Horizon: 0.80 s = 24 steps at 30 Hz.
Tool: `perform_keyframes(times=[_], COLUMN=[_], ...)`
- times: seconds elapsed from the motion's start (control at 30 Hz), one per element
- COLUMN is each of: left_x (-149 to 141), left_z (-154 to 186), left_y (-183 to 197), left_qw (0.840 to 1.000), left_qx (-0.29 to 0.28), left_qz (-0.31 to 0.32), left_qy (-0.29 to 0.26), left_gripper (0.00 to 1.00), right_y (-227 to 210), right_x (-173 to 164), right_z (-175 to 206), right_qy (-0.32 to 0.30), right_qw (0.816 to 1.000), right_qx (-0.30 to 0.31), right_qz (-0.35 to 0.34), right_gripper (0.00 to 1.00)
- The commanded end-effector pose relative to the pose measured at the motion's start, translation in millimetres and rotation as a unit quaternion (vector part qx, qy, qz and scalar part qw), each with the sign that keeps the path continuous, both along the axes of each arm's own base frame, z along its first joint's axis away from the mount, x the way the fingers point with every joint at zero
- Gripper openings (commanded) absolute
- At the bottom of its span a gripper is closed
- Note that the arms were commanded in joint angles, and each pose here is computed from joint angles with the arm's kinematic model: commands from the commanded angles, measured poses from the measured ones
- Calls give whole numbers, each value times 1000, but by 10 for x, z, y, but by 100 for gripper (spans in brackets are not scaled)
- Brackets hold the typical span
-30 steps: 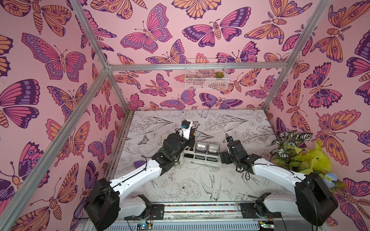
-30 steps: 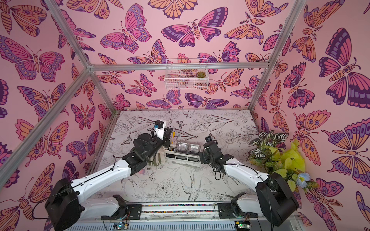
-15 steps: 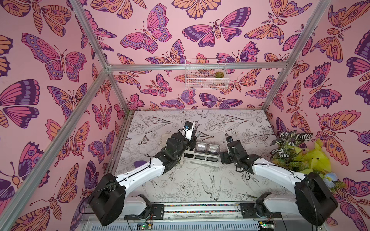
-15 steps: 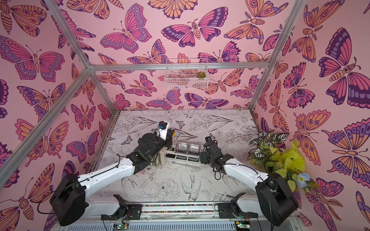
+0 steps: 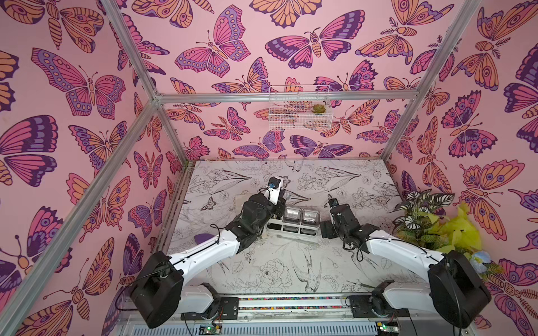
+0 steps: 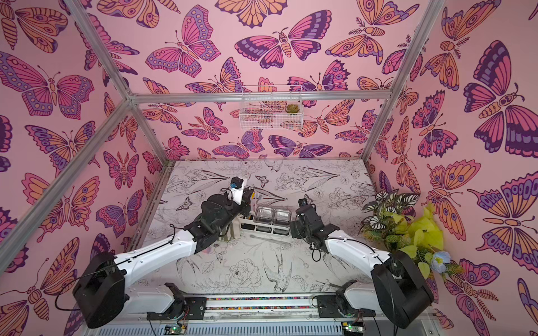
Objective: Place the toothbrush into the toothbrush holder
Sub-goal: Place the toothbrush in the toothbrush holder.
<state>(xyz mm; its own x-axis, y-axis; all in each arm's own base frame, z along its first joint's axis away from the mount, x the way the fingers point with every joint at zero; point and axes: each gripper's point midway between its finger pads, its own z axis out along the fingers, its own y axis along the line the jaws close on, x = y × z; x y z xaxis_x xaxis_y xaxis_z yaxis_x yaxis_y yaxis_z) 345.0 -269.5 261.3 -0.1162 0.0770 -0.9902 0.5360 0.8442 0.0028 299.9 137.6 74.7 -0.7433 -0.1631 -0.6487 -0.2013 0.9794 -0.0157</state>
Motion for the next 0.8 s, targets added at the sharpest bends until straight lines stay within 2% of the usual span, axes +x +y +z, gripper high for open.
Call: perform_keyframes(times=[0.0,0.77], left_x=[16,115], left_z=[-129,-587], left_y=[44,70], left_qw=[1000,995], left_qx=[0,31], left_qz=[12,44], left_qy=[10,88], left_gripper=[0,0], right_y=[43,46], right_x=[45,40], right_z=[55,15], right_qy=[1,10], right_qw=[1000,1000], right_qx=[7,4], right_qz=[3,2], right_gripper=[90,90])
